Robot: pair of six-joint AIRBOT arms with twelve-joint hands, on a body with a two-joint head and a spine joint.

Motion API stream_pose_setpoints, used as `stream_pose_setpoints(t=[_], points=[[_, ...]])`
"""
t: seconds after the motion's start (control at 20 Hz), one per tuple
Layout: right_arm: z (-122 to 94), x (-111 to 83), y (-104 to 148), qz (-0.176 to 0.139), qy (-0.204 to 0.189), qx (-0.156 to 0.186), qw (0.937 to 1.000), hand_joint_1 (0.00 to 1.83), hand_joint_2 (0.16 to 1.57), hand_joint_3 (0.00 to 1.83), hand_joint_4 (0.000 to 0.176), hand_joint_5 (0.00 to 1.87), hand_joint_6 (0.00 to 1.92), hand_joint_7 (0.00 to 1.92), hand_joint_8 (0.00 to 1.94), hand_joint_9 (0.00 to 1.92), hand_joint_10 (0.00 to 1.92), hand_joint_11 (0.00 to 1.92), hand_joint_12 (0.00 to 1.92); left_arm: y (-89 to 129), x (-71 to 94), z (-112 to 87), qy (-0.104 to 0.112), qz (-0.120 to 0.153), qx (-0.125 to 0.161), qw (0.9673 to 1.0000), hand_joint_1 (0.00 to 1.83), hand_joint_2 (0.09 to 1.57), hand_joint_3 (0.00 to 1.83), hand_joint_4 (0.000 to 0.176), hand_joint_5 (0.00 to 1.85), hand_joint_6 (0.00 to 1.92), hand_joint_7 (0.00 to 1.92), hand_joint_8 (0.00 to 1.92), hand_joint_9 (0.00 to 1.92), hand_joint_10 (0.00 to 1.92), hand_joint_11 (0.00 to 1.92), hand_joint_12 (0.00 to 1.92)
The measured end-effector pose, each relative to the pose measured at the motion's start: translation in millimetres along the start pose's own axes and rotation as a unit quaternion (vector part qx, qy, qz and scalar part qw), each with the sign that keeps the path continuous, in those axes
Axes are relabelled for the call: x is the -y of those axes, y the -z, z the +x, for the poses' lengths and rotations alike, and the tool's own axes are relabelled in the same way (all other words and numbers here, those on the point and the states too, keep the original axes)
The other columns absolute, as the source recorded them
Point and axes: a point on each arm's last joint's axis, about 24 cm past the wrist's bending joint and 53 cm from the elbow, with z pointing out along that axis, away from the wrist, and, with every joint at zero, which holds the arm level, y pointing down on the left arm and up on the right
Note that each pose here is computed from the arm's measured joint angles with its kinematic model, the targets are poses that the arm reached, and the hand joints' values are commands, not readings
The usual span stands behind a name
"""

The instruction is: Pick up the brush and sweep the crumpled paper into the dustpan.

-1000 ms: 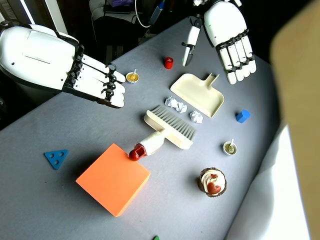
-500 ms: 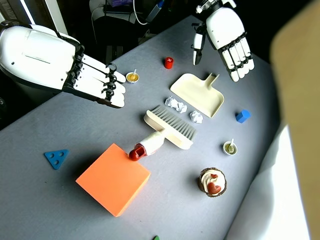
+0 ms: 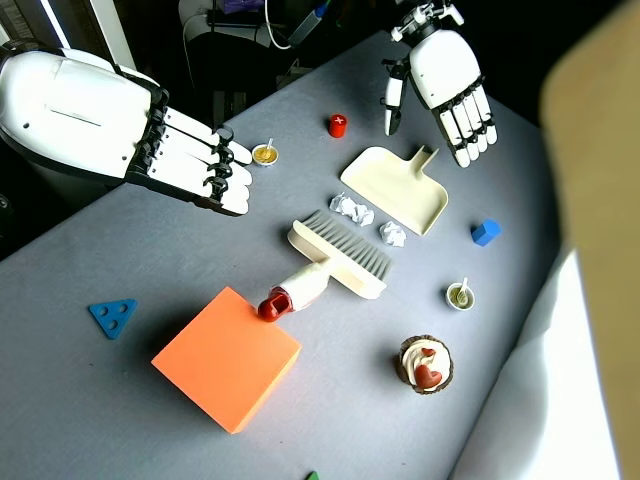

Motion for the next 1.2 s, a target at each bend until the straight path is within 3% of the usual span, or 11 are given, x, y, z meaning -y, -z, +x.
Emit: stream_pose_setpoints(t=[0.2, 0.4, 0.55, 0.75, 0.9, 1.2], points=[[0, 0.0, 0, 0.000, 0.000, 0.000, 1.0000, 0.00, 1.00, 0.00, 0.000, 0.10, 0.00, 0.12, 0.00, 0.13, 0.00, 0.11, 0.00, -7, 2.5, 5.7, -0.004, 0.001, -0.002, 1.0000, 0.72, 0.95, 0.00, 0.003, 0.24, 0.01, 0.19, 0.00, 0.19, 0.00, 0.18, 0.03], [0, 0.0, 0, 0.000, 0.000, 0.000, 1.0000, 0.00, 1.00, 0.00, 0.000, 0.08, 0.00, 0.11, 0.00, 0.12, 0.00, 0.10, 0.00, -12, 3.7, 9.0, -0.006, 0.000, -0.002, 1.0000, 0.69, 1.02, 0.02, 0.022, 0.28, 0.01, 0.16, 0.00, 0.12, 0.00, 0.14, 0.01], [0, -0.1, 0, 0.000, 0.001, 0.000, 1.0000, 0.00, 1.01, 0.01, 0.000, 0.10, 0.01, 0.12, 0.01, 0.12, 0.01, 0.10, 0.00, -17, 2.8, 13.6, -0.011, -0.002, -0.005, 0.9999, 0.68, 1.05, 0.02, 0.017, 0.29, 0.01, 0.15, 0.00, 0.11, 0.00, 0.14, 0.00], [0, -0.2, 0, 0.000, 0.002, 0.000, 1.0000, 0.00, 1.03, 0.01, 0.000, 0.10, 0.00, 0.12, 0.00, 0.12, 0.00, 0.09, 0.00, -20, -4.4, 14.1, -0.016, -0.008, -0.004, 0.9998, 0.68, 1.03, 0.00, 0.025, 0.29, 0.00, 0.17, 0.00, 0.14, 0.01, 0.16, 0.01], [0, -0.2, 0, 0.000, 0.002, 0.000, 1.0000, 0.00, 1.02, 0.00, 0.000, 0.09, 0.00, 0.10, 0.00, 0.11, 0.00, 0.09, 0.00, -22, -11.7, 10.0, -0.015, -0.015, 0.001, 0.9998, 0.70, 1.03, 0.00, 0.014, 0.30, 0.00, 0.19, 0.00, 0.15, 0.01, 0.15, 0.01], [1, -1.6, 0, -0.002, 0.002, -0.001, 1.0000, 0.00, 1.02, 0.00, 0.000, 0.08, 0.00, 0.10, 0.00, 0.11, 0.00, 0.09, 0.00, -24, -14.7, 19.9, -0.010, -0.020, -0.005, 0.9997, 0.68, 1.02, 0.00, 0.023, 0.31, 0.01, 0.19, 0.00, 0.16, 0.00, 0.16, 0.01]])
